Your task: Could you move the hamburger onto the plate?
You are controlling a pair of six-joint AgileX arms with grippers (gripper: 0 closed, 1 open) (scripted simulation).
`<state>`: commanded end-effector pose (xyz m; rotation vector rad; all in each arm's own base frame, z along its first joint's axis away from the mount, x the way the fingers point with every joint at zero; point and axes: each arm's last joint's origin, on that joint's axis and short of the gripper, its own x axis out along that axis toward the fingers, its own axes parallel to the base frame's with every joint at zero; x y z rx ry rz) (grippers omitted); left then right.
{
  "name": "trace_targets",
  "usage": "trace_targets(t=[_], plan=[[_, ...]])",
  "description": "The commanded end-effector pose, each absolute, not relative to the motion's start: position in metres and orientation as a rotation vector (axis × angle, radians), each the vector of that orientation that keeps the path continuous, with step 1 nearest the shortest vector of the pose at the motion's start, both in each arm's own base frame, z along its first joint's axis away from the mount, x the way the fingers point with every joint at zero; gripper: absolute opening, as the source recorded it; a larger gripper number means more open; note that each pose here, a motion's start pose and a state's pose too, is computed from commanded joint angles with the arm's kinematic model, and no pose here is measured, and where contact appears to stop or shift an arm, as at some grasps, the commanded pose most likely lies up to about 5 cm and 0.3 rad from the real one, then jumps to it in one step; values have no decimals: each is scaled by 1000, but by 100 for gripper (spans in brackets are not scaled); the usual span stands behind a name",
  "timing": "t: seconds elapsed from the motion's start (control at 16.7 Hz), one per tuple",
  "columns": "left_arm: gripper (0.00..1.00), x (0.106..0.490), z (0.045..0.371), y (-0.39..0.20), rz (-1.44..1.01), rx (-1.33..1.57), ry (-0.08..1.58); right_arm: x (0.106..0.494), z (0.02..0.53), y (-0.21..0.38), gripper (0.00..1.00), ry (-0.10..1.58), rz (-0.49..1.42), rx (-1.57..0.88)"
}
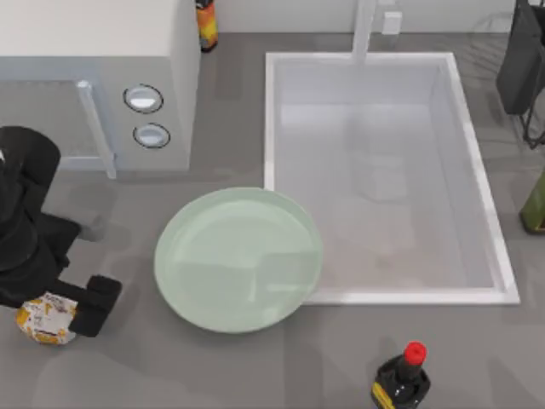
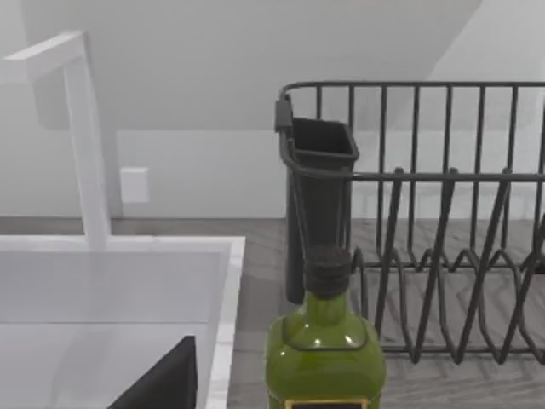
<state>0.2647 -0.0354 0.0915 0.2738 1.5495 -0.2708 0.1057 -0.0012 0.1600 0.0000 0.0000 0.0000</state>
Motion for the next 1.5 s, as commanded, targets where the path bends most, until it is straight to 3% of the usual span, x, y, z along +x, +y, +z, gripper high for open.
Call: trace_targets(t=[0.36,0.84,1.5], plan=[[0,271,132,-36,-274,264,1505,106,160,-1,100,0,0,0],[0,266,211,-35,-275,264,1518,106,160,-1,100,0,0,0],[0,287,215,-56,-153,148,1558,106,160,-1,100,0,0,0]])
